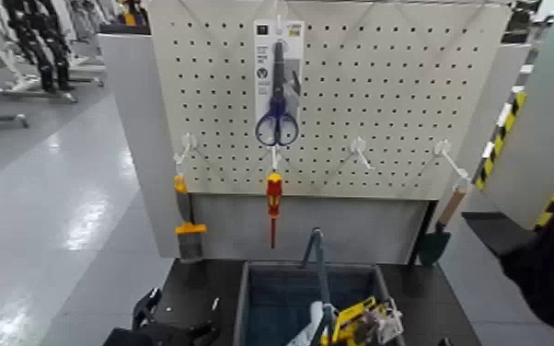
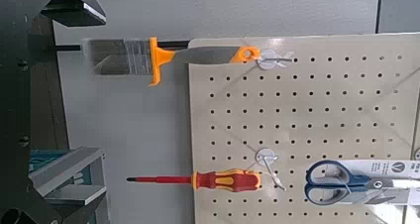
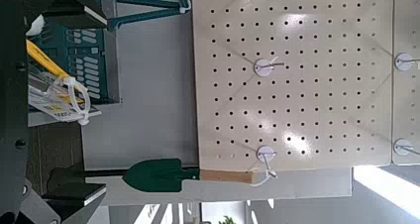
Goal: Put the yellow paint brush into the crate.
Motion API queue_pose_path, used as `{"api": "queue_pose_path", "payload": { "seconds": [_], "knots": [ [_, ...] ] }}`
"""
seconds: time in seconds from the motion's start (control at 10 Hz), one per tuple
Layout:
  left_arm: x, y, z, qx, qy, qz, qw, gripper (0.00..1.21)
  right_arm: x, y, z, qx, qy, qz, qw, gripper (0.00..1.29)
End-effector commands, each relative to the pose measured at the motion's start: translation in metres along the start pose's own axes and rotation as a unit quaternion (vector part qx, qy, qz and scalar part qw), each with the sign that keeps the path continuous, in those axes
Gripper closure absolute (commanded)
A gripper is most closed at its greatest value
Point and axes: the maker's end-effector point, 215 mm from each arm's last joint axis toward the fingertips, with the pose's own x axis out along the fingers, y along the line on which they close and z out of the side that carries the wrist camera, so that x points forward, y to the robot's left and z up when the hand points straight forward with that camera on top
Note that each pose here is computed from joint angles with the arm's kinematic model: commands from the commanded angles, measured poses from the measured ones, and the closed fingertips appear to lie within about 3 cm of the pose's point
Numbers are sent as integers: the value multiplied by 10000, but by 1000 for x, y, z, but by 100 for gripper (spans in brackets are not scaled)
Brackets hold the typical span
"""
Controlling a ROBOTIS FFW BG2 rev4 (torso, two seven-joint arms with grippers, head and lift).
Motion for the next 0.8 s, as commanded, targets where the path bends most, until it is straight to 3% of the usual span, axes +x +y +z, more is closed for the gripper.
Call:
{"api": "queue_pose_path", "payload": {
  "seconds": [0.1, 0.4, 0.8],
  "knots": [
    [0, -1, -3, -8, 41, -3, 10000, 11, 0, -1, 0, 20, 4, -18, 10000, 13],
    [0, 3, -4, -53, 69, -2, 10000, 11, 0, -1, 1, 24, -11, -18, 10000, 12],
    [9, 31, 0, -104, 139, -79, 9998, 11, -1, -2, 1, 54, -10, -33, 10000, 12]
  ]
}}
